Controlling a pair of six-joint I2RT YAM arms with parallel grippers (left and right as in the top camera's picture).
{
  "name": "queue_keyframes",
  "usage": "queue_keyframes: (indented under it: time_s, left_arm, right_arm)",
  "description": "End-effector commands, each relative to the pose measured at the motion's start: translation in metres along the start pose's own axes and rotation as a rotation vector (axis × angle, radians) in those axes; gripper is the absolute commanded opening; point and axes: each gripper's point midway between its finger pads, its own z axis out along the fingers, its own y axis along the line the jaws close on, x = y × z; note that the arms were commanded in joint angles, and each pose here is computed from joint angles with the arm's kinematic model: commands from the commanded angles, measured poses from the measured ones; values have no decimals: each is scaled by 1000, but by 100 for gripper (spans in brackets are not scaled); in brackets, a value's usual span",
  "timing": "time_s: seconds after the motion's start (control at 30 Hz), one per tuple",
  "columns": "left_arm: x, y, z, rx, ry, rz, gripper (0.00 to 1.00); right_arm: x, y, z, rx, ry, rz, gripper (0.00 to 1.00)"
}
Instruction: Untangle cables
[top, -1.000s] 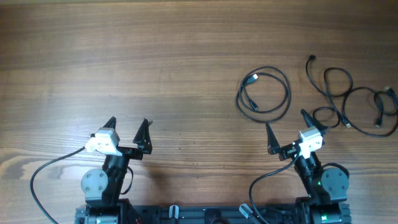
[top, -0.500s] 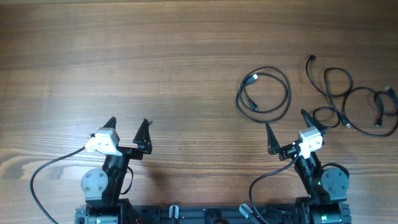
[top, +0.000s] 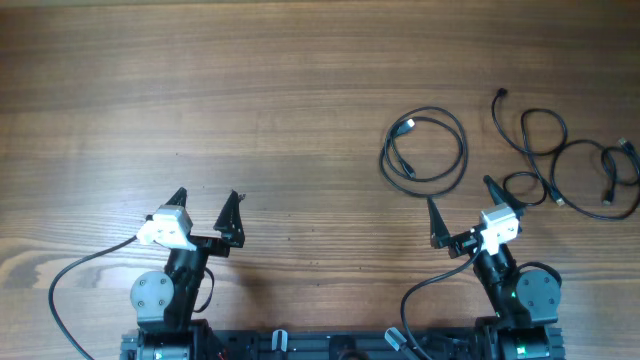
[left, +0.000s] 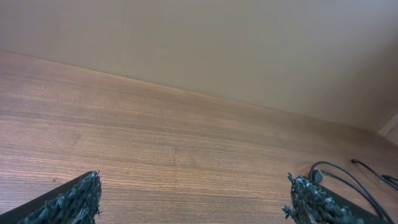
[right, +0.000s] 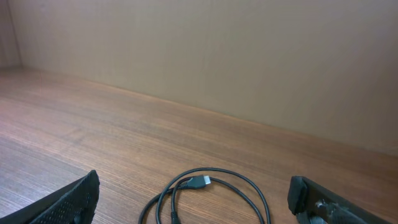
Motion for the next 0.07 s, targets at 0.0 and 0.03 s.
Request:
queue_keyframes:
  time_s: [0.0, 0.03]
  left_arm:
    - [0, 4, -1, -20, -4, 2, 100]
    - [0, 4, -1, -20, -4, 2, 100]
  right_arm:
    - [-1, 1, 0, -3, -6, -14, 100]
    - [-1, 1, 0, -3, -6, -14, 100]
